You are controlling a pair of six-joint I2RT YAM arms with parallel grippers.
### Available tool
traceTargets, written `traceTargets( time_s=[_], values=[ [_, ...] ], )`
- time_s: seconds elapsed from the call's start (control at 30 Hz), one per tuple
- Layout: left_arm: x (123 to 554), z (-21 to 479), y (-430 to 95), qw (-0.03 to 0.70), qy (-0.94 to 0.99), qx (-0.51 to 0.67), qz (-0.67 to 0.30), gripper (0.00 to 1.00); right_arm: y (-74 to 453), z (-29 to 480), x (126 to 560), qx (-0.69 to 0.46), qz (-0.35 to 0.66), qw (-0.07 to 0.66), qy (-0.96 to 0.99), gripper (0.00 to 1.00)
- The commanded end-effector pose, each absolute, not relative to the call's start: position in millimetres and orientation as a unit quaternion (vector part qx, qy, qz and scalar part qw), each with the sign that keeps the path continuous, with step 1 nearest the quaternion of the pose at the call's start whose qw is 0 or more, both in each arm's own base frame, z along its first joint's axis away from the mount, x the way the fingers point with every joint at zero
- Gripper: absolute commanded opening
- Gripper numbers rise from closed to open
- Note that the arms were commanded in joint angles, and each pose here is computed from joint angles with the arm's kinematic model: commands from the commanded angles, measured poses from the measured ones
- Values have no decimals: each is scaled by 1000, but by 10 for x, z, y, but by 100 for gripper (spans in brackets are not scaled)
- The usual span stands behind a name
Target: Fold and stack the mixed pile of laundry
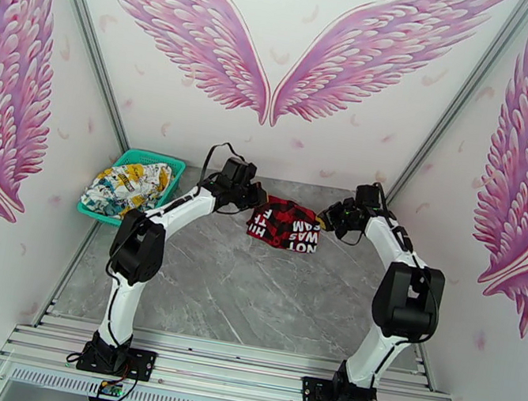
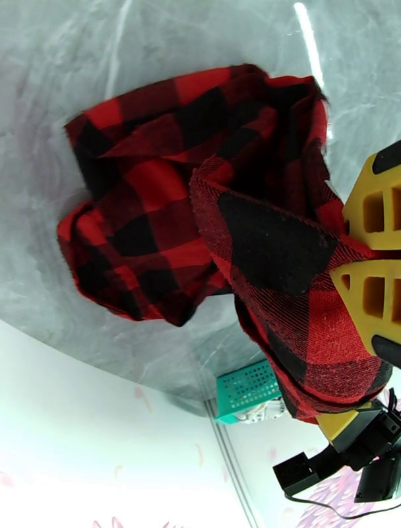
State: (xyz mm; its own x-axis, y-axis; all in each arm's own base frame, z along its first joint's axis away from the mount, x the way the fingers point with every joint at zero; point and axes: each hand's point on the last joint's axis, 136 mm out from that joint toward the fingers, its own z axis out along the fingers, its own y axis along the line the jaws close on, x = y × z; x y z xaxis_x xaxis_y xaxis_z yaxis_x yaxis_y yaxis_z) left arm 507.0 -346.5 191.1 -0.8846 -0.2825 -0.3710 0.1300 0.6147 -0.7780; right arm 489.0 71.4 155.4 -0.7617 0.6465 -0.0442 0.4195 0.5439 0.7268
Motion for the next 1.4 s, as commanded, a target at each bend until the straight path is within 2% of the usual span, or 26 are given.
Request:
traceTargets(
  time_s=[0.0, 0.13, 0.37, 0.43, 0.57, 0.77, 0.9, 0.97, 1.13, 1.23, 1.37],
  values=[
    [5288, 1936, -3474, 242, 857, -50, -452, 0, 678, 1561, 5139, 309, 381, 162, 856, 5],
    [5498, 1802, -3502, 238, 853, -58, -461, 3, 664, 1413, 5348, 305, 385, 155, 857, 8],
    [5888, 1589, -3558, 236, 841, -64, -483, 18, 583, 1137, 5684, 304, 389, 149, 857, 17],
    [5995, 1506, -3525, 240, 839, -69, -483, 27, 556, 1037, 5756, 301, 386, 145, 860, 24],
    [6168, 1438, -3456, 253, 829, -64, -494, 53, 479, 941, 5945, 284, 395, 157, 860, 36],
    [6253, 1579, -3161, 287, 834, -32, -469, 74, 330, 1167, 6060, 240, 392, 210, 863, 52],
    [6164, 1645, -2966, 303, 855, 4, -421, 74, 310, 1326, 5920, 197, 350, 244, 883, 63],
    [6071, 1550, -2848, 299, 878, 24, -372, 74, 353, 1315, 5806, 168, 317, 256, 897, 69],
    [5812, 1156, -2803, 257, 908, 50, -327, 73, 458, 1029, 5644, 121, 239, 248, 931, 77],
    [5700, 978, -2892, 238, 914, 64, -323, 72, 476, 809, 5664, 110, 196, 235, 946, 76],
    [5607, 788, -2987, 219, 921, 75, -312, 66, 418, 498, 5680, 139, 169, 194, 956, 63]
  ],
)
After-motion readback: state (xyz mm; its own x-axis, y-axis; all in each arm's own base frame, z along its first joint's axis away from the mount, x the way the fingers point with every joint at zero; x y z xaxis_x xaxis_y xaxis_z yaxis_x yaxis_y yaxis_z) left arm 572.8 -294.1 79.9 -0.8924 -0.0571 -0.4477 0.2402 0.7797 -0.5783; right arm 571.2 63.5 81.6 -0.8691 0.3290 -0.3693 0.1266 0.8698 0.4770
